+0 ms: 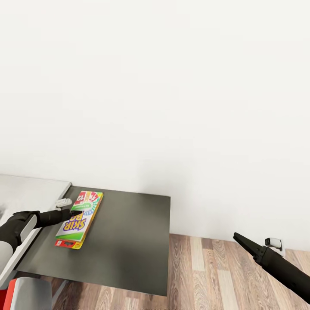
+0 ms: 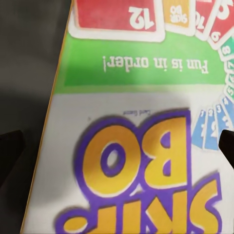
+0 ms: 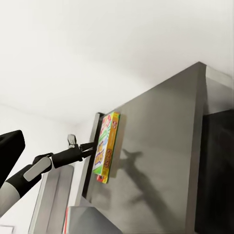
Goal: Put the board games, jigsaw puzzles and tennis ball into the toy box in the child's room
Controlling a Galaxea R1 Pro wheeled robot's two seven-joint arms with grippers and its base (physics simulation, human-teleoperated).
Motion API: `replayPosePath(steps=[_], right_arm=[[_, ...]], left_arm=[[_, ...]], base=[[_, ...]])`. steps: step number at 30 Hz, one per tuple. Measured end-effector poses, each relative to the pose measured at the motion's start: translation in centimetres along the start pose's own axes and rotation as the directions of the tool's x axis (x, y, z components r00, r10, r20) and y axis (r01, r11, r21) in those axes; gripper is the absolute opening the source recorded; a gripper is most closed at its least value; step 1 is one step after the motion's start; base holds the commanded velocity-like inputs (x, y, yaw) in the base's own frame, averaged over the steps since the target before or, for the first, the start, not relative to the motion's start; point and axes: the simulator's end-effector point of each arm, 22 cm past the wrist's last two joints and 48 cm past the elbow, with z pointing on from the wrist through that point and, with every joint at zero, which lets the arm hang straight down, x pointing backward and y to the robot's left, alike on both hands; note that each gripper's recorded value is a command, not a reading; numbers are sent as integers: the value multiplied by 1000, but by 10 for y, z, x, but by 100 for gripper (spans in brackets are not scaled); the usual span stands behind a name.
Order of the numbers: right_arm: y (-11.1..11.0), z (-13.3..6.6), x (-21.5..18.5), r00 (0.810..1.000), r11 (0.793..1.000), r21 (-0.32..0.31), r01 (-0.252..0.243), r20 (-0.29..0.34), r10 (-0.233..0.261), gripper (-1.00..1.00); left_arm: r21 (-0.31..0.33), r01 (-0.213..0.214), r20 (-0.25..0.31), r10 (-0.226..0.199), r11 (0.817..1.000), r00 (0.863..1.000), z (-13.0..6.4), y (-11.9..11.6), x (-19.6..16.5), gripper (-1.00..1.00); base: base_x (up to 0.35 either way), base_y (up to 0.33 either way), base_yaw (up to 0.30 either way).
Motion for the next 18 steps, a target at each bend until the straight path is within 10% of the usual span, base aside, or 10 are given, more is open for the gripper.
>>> replayPosePath(steps=[18], right_arm=[[-10, 2, 5, 1000, 1000, 17, -18, -11, 18, 100]], left_arm=[[-2, 4, -22, -4, 1000, 1000, 11, 4, 11, 100]], base=[[0, 0, 0]])
